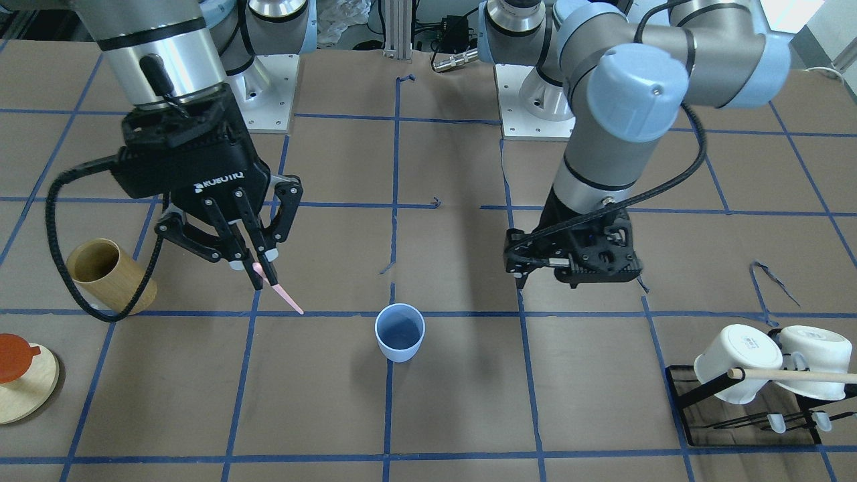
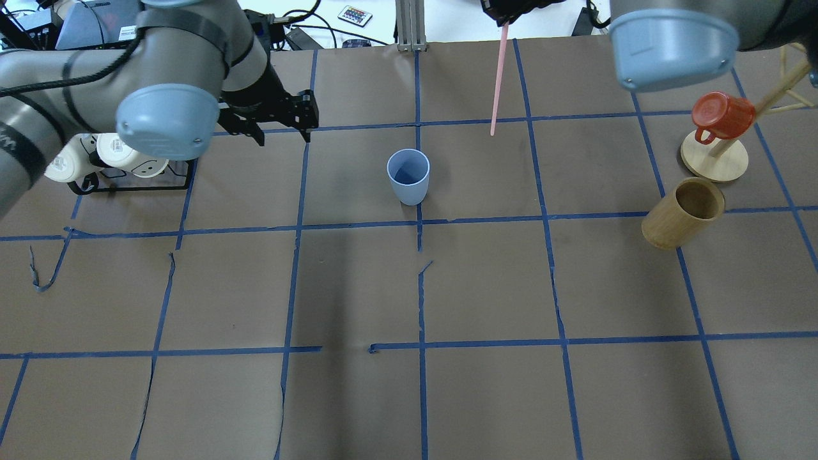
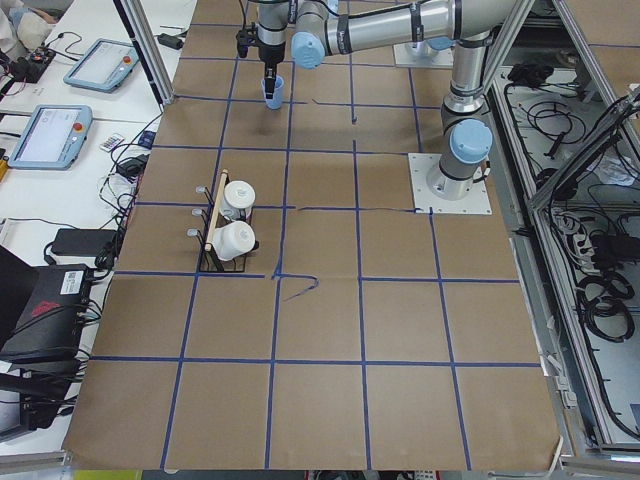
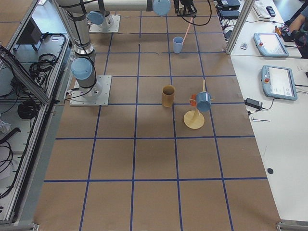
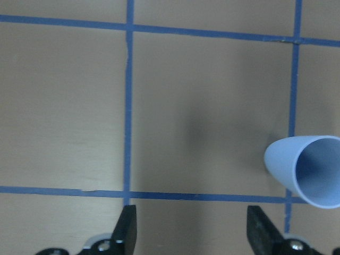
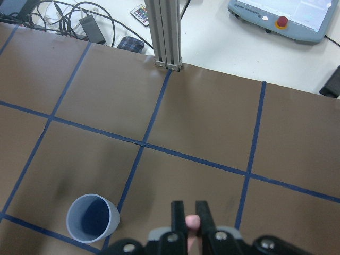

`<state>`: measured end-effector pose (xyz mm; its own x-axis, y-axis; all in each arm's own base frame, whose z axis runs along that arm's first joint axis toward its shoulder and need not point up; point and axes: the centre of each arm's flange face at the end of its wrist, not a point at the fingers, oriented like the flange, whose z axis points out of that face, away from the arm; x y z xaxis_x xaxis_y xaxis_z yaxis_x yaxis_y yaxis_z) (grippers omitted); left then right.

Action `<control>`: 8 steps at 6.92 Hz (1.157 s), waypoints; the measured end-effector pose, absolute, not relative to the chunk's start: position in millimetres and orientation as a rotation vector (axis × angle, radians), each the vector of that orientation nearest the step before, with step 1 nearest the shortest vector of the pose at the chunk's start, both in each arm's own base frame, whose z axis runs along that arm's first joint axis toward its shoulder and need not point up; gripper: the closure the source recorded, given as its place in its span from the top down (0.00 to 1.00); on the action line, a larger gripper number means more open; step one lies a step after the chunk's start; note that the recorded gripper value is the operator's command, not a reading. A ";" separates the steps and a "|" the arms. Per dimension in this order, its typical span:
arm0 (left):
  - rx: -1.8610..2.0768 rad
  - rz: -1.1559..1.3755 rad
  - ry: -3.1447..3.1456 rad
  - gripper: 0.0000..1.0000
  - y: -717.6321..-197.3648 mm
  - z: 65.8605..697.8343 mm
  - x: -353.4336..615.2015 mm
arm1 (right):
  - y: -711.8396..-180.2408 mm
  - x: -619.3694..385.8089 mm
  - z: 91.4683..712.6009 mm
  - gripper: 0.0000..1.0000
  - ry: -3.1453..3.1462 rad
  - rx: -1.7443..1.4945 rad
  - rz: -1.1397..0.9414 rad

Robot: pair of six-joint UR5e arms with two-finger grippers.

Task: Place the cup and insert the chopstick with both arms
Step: 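Move the pink chopstick over the blue cup and lower it inside with the right gripper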

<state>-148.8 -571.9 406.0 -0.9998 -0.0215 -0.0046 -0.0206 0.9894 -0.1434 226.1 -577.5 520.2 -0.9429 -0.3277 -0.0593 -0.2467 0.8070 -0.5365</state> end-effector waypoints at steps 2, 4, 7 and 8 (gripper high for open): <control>-0.031 -0.266 3.103 0.83 -563.3 435.2 -112.2 | -580.1 267.1 502.7 0.00 2.802 -0.443 -0.853; -0.039 -0.275 3.099 0.85 -559.6 442.3 -104.9 | -575.7 309.4 477.1 0.00 2.811 -0.446 -0.885; -0.044 -0.270 3.100 0.85 -555.7 447.2 -102.8 | -575.1 332.0 455.3 0.00 2.814 -0.438 -0.891; -0.045 -0.263 3.100 0.85 -553.0 448.3 -102.5 | -576.6 335.2 449.1 0.00 2.815 -0.437 -0.886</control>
